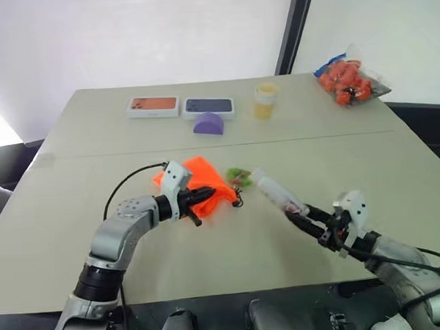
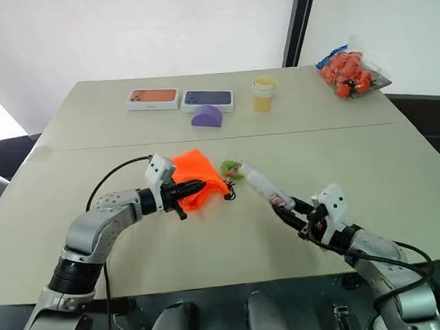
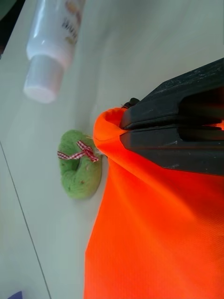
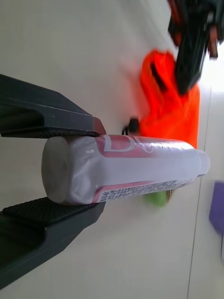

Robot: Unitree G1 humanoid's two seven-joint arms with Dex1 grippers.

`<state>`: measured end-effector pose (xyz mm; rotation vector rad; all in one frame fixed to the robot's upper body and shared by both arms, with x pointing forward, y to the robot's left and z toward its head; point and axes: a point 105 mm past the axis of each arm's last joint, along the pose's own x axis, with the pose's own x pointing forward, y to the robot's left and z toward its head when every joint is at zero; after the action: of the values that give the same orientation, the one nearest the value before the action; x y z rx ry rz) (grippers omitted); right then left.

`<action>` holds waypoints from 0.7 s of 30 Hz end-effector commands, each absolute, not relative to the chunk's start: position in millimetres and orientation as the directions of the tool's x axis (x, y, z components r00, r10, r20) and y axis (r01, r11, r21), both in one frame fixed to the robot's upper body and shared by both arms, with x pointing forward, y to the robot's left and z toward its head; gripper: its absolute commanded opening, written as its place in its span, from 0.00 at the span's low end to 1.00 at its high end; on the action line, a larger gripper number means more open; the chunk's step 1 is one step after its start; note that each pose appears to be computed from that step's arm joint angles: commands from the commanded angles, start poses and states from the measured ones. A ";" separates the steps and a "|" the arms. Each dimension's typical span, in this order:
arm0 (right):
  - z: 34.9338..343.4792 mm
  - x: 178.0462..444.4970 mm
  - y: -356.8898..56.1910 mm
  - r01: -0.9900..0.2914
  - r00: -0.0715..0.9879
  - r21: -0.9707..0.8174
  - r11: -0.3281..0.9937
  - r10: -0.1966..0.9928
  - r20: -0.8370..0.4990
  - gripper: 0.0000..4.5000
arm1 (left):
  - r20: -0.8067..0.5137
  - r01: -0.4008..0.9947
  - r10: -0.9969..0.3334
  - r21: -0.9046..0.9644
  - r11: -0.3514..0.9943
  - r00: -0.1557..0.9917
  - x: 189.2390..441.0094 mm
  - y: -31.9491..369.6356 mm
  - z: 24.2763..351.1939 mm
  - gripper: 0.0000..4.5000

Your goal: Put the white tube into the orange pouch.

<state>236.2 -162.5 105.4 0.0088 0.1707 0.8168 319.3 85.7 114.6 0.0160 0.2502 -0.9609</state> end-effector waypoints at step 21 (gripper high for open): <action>100.8 240.8 -101.0 -0.840 0.532 0.010 0.543 0.827 -0.183 0.30 | -0.162 0.847 -0.841 -0.043 0.529 0.517 317.1 78.6 139.6 0.00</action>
<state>239.6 -104.1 99.5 -0.0709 0.1879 0.9917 324.4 91.2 118.5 0.0418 0.2552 -0.9450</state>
